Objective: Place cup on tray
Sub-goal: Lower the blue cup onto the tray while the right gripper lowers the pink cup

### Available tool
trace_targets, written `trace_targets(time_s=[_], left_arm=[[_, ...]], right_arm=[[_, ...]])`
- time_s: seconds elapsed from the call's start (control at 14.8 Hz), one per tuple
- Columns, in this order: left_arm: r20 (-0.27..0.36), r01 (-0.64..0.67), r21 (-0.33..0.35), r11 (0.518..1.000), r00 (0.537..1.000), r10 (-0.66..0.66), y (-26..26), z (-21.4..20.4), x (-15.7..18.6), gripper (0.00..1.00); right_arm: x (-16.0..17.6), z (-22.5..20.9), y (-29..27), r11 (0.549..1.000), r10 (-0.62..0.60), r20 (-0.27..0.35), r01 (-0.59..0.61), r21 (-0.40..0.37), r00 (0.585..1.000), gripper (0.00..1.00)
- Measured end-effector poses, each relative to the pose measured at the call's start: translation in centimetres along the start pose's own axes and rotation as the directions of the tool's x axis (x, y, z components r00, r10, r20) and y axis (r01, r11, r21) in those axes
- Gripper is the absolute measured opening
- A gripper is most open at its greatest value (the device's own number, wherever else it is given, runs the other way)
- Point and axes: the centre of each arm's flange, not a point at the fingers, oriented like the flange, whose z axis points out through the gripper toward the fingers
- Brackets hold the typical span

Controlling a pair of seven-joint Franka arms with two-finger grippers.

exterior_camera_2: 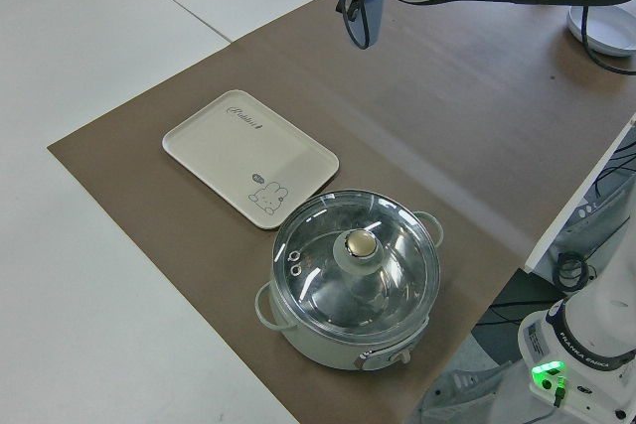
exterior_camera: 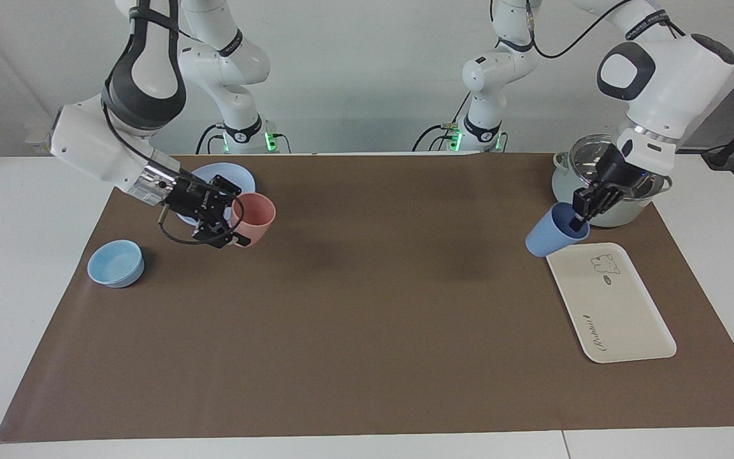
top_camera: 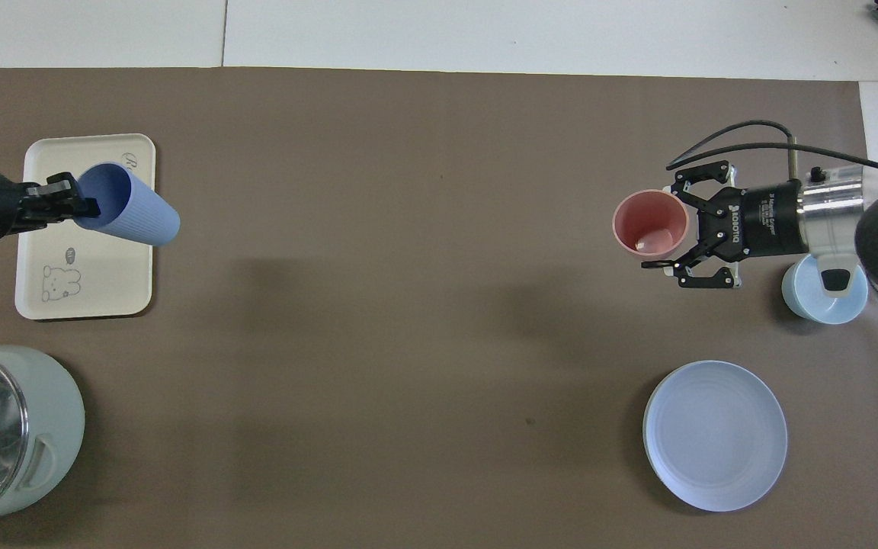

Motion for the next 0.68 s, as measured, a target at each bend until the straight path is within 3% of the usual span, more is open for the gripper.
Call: trace_targets(time_s=[0.14, 0.41, 0.68], left_arm=[[-0.023, -0.063, 0.057, 0.996, 0.998, 0.065, -3.6, 2.8, 1.8, 0.06], [-0.022, -0.123, 0.072, 0.990, 0.992, 0.125, -14.0, 7.1, 3.7, 0.06], [-0.011, -0.131, 0.065, 0.989, 0.991, 0.132, -15.0, 9.6, 2.9, 0.06]], right_arm=[[4.2, 0.1, -0.1, 1.000, -0.030, 0.036, 0.030, 0.008, 0.999, 0.78], [10.7, 2.0, -0.4, 0.998, -0.056, 0.118, 0.052, 0.035, 0.991, 0.78], [16.8, 4.4, 0.2, 0.995, -0.090, 0.237, 0.079, 0.055, 0.967, 0.78]])
